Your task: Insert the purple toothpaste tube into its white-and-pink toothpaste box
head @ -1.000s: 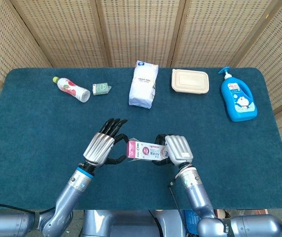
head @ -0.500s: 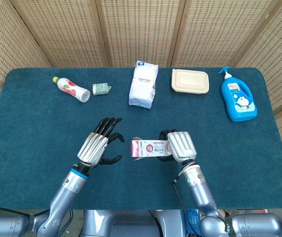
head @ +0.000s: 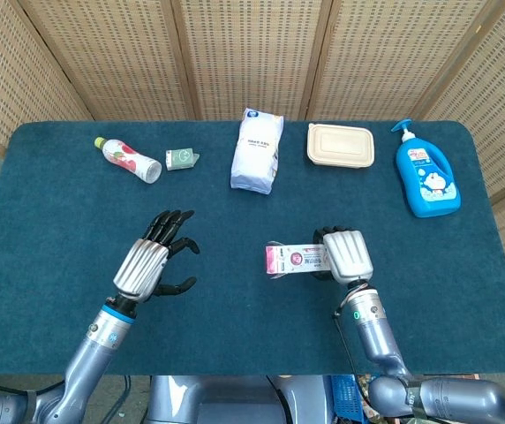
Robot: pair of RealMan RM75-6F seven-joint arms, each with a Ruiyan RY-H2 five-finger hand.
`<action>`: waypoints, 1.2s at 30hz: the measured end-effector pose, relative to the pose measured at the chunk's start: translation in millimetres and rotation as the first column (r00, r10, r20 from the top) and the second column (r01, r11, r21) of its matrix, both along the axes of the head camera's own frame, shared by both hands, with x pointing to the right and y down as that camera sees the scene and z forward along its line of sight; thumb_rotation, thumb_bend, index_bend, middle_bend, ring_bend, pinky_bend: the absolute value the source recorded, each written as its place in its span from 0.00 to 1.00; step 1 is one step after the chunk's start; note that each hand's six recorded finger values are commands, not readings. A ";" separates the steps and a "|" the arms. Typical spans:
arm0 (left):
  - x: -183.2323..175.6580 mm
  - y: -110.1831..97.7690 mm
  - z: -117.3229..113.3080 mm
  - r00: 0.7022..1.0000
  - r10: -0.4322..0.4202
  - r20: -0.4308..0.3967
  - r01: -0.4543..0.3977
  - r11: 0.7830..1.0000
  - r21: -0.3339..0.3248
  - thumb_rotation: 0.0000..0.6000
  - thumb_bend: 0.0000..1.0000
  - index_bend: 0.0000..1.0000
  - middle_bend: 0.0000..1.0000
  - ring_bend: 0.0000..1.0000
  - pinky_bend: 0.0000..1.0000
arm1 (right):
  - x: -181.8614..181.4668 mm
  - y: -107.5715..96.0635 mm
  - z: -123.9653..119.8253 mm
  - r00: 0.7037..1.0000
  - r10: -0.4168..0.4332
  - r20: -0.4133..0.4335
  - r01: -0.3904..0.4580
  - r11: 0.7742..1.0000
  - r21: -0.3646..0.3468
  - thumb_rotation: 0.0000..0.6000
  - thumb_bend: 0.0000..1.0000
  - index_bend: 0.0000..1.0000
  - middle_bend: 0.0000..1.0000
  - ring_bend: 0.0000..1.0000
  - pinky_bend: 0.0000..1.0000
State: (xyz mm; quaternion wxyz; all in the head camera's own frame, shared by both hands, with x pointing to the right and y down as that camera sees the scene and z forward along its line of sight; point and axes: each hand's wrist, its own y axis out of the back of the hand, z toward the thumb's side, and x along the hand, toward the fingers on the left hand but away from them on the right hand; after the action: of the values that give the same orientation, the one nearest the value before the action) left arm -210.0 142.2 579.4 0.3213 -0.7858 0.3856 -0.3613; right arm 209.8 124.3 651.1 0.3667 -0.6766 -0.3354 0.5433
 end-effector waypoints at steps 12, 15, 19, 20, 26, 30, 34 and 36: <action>-52.4 14.2 -0.8 0.975 -0.019 0.220 0.011 0.999 0.040 1.00 0.24 0.42 0.06 0.00 0.00 | 39.1 7.8 25.9 0.976 -0.062 -0.211 0.077 0.995 0.066 1.00 0.15 0.62 0.49 0.41 0.48; -59.2 18.7 2.0 0.975 -0.027 0.221 0.020 0.999 0.033 1.00 0.24 0.42 0.06 0.00 0.00 | 45.6 15.1 31.6 0.964 -0.068 -0.258 0.084 0.995 0.051 1.00 0.15 0.61 0.49 0.41 0.48; -65.0 21.1 4.4 0.973 -0.030 0.227 0.023 0.999 0.034 1.00 0.24 0.42 0.06 0.00 0.00 | 52.0 23.2 38.6 0.957 -0.068 -0.284 0.076 0.997 0.020 1.00 0.15 0.60 0.48 0.38 0.48; -66.1 21.4 4.6 0.973 -0.030 0.231 0.022 0.999 0.037 1.00 0.24 0.42 0.06 0.00 0.00 | 53.0 24.5 39.8 0.955 -0.069 -0.287 0.076 0.997 0.015 1.00 0.15 0.59 0.48 0.37 0.48; -70.5 22.3 4.6 0.971 -0.034 0.238 0.023 0.999 0.046 1.00 0.24 0.42 0.06 0.00 0.00 | 57.4 31.1 46.0 0.959 -0.059 -0.276 0.056 0.998 -0.016 1.00 0.13 0.40 0.28 0.17 0.42; -72.4 23.0 4.6 0.971 -0.036 0.235 0.026 0.998 0.048 1.00 0.24 0.41 0.06 0.00 0.00 | 60.0 36.2 49.6 0.962 -0.062 -0.265 0.053 0.998 -0.043 1.00 0.09 0.25 0.10 0.02 0.24; -74.6 24.4 5.5 0.971 -0.041 0.234 0.031 0.998 0.046 1.00 0.24 0.41 0.06 0.00 0.00 | 63.8 40.5 51.3 0.966 -0.065 -0.251 0.049 0.996 -0.069 1.00 0.05 0.17 0.00 0.00 0.14; -75.9 25.2 6.0 0.971 -0.044 0.233 0.034 0.998 0.044 1.00 0.24 0.41 0.06 0.00 0.00 | 64.7 41.9 51.0 0.968 -0.062 -0.243 0.045 0.996 -0.077 1.00 0.04 0.16 0.00 0.00 0.12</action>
State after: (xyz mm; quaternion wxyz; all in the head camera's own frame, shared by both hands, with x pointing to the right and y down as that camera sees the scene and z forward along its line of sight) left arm -285.9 167.4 585.5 0.3727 -0.7236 0.3674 -0.4500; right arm 274.4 166.2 702.0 0.3959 -0.6255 -0.2497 0.6242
